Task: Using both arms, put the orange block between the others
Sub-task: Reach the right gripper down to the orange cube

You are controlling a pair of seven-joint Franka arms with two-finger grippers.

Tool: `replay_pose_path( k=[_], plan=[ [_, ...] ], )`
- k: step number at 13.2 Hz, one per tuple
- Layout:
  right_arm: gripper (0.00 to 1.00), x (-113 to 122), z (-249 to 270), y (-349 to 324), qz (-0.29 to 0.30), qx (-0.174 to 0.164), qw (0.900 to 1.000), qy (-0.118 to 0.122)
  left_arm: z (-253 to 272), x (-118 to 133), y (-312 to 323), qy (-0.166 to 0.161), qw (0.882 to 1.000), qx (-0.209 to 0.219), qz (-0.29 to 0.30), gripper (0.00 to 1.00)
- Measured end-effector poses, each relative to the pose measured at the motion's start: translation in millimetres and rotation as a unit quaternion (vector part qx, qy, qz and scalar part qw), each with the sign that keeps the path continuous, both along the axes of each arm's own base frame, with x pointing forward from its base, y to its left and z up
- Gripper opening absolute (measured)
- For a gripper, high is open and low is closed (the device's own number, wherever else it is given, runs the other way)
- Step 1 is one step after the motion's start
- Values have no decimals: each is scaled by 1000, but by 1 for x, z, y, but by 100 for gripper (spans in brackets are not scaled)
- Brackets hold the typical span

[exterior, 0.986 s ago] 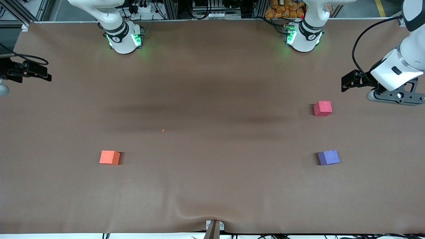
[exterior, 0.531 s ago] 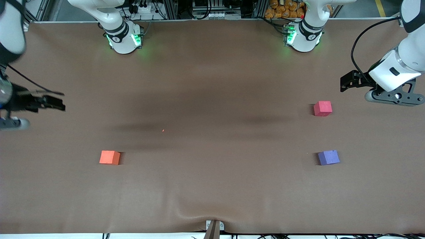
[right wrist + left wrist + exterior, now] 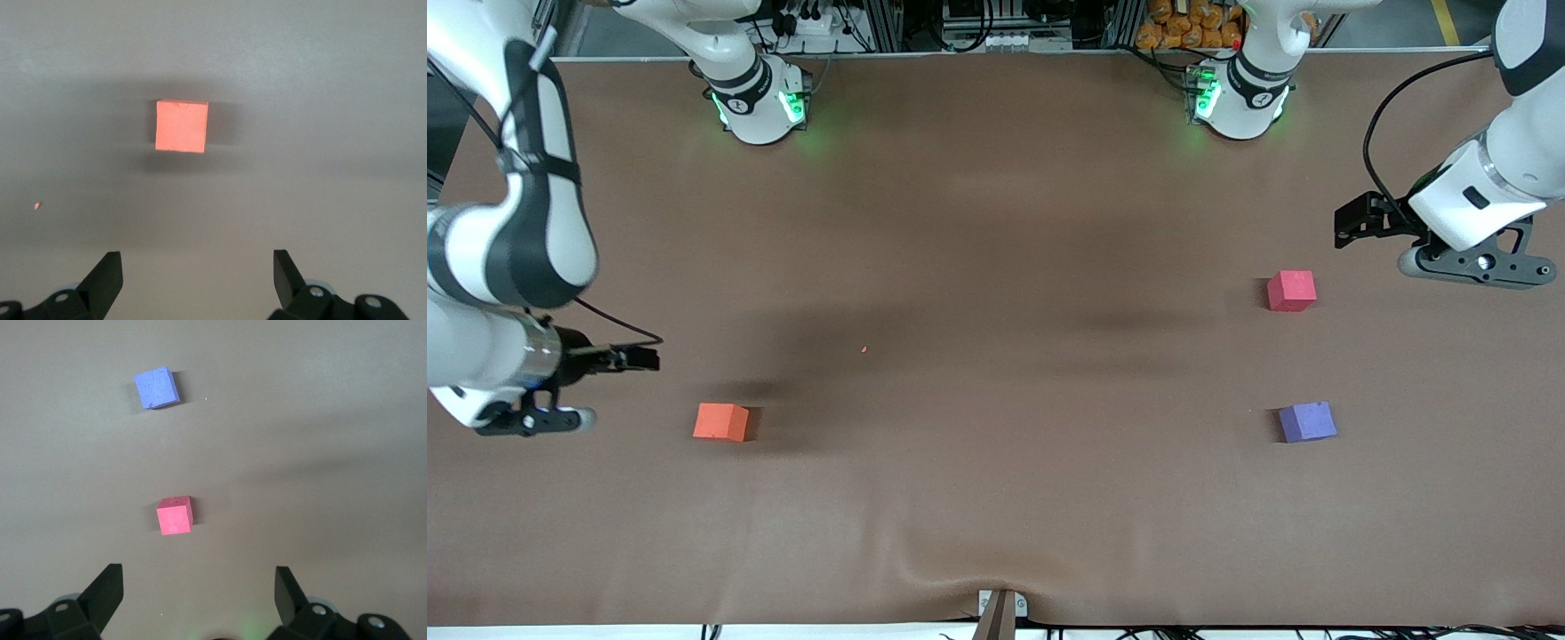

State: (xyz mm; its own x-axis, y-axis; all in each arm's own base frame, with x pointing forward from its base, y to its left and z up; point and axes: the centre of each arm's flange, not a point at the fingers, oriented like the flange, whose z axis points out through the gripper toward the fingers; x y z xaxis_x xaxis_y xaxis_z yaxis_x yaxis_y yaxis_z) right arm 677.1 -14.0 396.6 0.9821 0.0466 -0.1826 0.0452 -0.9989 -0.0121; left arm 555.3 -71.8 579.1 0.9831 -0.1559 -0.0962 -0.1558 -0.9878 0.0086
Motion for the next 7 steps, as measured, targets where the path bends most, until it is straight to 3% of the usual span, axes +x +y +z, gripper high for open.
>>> replay_pose_path(
  k=[4,7],
  plan=[
    [100,16,-56,2,-2,2,1000,-9,-1,0,0,1,1000,0,0,100],
    [100,27,-106,6,-24,31,999,-30,-2,1,0,2,1000,0,0,100]
  ],
)
